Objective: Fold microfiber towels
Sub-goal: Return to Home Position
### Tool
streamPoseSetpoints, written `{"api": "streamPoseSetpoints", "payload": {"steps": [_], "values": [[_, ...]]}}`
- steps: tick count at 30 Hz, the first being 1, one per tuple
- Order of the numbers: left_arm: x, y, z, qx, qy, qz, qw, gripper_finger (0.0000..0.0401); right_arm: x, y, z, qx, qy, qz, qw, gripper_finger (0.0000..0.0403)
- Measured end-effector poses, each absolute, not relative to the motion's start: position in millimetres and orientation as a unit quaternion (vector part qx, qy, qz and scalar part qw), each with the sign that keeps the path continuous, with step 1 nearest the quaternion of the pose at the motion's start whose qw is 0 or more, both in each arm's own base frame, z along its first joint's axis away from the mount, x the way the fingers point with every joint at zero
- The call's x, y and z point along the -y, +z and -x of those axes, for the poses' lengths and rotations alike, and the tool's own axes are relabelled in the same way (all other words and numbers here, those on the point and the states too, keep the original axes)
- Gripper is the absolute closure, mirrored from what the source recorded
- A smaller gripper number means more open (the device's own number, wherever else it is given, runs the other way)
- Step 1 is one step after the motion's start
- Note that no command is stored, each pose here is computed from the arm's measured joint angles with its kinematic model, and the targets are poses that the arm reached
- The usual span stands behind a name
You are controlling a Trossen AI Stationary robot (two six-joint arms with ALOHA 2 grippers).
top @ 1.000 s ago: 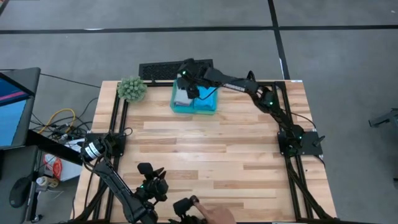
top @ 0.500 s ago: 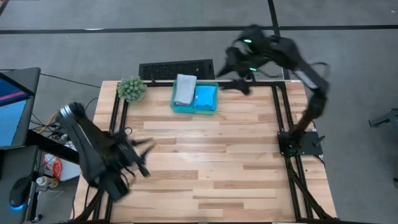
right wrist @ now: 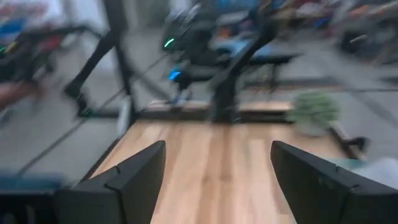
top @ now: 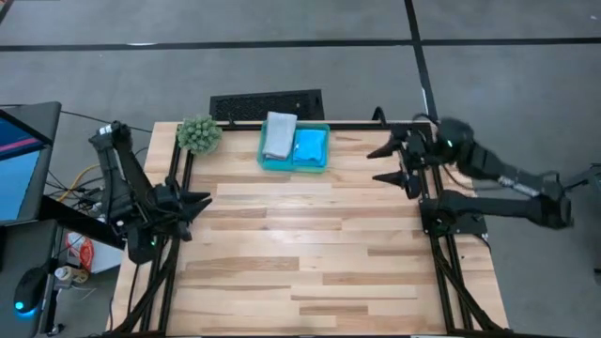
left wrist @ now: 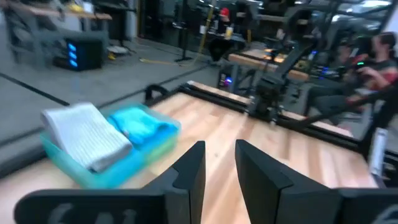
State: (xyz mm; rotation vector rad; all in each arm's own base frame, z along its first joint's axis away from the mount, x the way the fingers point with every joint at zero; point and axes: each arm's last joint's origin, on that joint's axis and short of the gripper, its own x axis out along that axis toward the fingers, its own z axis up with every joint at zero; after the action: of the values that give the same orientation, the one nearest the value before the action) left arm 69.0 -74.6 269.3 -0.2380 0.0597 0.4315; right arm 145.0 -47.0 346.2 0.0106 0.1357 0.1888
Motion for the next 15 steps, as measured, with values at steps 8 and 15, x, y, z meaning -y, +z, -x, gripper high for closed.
{"api": "streamPoseSetpoints", "payload": {"steps": [8,15], "values": [[75.1,227.4,-58.7,0.019,0.17,0.169,0.971,0.0321,32.5,261.7,-110.6,0.08,0.059,-0.062,0.993,0.0088],[72.7,193.2,-57.1,0.029,0.171,0.165,0.971,0.0321,26.0,214.7,-99.7,0.092,0.05,-0.087,0.991,0.0088]]}}
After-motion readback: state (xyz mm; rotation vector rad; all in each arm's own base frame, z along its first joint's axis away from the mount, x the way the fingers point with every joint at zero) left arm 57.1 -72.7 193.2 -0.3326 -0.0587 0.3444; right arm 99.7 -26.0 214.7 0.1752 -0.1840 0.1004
